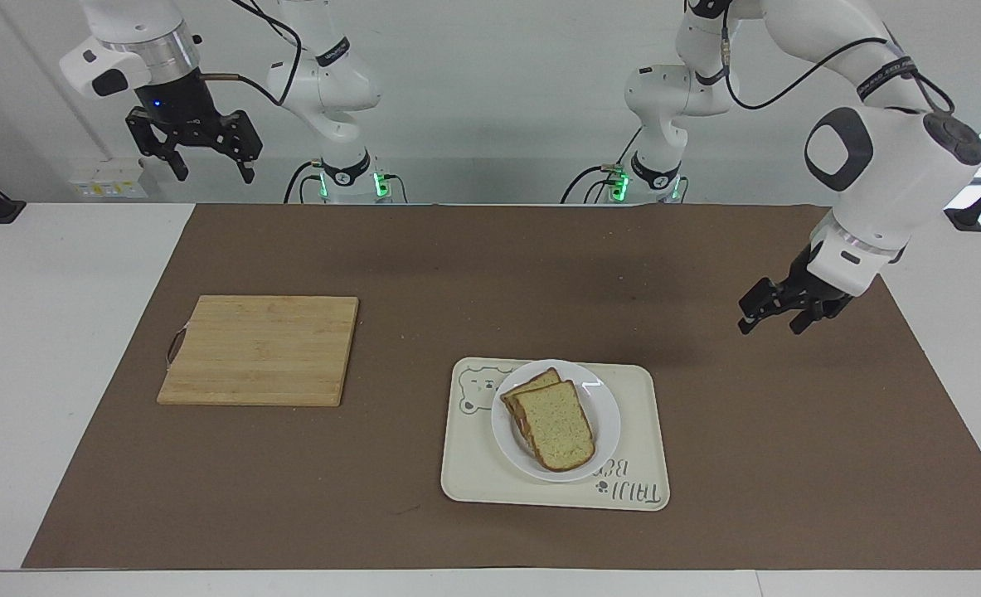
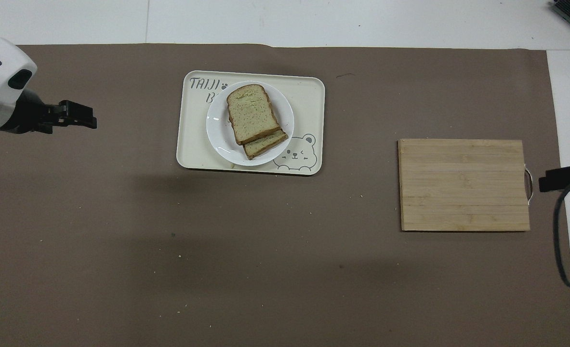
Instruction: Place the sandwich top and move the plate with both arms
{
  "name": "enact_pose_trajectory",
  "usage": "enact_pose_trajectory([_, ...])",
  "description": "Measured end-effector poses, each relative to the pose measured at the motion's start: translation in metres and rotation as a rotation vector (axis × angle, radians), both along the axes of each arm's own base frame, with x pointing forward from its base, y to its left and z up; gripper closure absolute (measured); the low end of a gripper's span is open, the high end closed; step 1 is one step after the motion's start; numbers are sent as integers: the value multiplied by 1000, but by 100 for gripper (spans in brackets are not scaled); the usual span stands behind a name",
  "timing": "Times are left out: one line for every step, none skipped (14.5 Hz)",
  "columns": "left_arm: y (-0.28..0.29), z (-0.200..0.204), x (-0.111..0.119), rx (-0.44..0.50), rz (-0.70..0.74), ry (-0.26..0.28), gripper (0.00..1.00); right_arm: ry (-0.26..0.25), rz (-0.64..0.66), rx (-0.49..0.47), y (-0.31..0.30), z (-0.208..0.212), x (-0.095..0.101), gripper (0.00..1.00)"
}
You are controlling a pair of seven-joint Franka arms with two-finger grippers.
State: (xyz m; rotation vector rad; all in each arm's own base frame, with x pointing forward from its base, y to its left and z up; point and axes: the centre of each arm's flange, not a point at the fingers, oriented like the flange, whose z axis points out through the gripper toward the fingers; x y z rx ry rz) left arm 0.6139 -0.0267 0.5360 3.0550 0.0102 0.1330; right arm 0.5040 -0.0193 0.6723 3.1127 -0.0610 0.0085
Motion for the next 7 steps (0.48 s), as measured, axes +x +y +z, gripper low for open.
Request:
enact_pose_trajectory([2, 11, -7, 20, -6, 3, 0, 0, 0, 0, 0, 0, 0, 0])
enact_pose_trajectory([3, 20, -13, 30, -10, 12, 0, 0, 0, 0, 0, 0, 0, 0])
enact_pose_trajectory([4, 31, -20, 37, -14, 27, 0, 0, 0, 0, 0, 0, 0, 0])
enact_pose_trajectory([5, 44, -26, 48, -17, 43, 0, 0, 0, 0, 0, 0, 0, 0])
enact_pose_trajectory([7, 59, -31, 67, -20, 58, 0, 0, 0, 0, 0, 0, 0, 0])
enact_pose_trajectory([9, 72, -36, 84, -22, 74, 0, 0, 0, 0, 0, 0, 0, 0])
enact_pose_trajectory([10, 83, -42, 100, -23, 95, 0, 0, 0, 0, 0, 0, 0, 0])
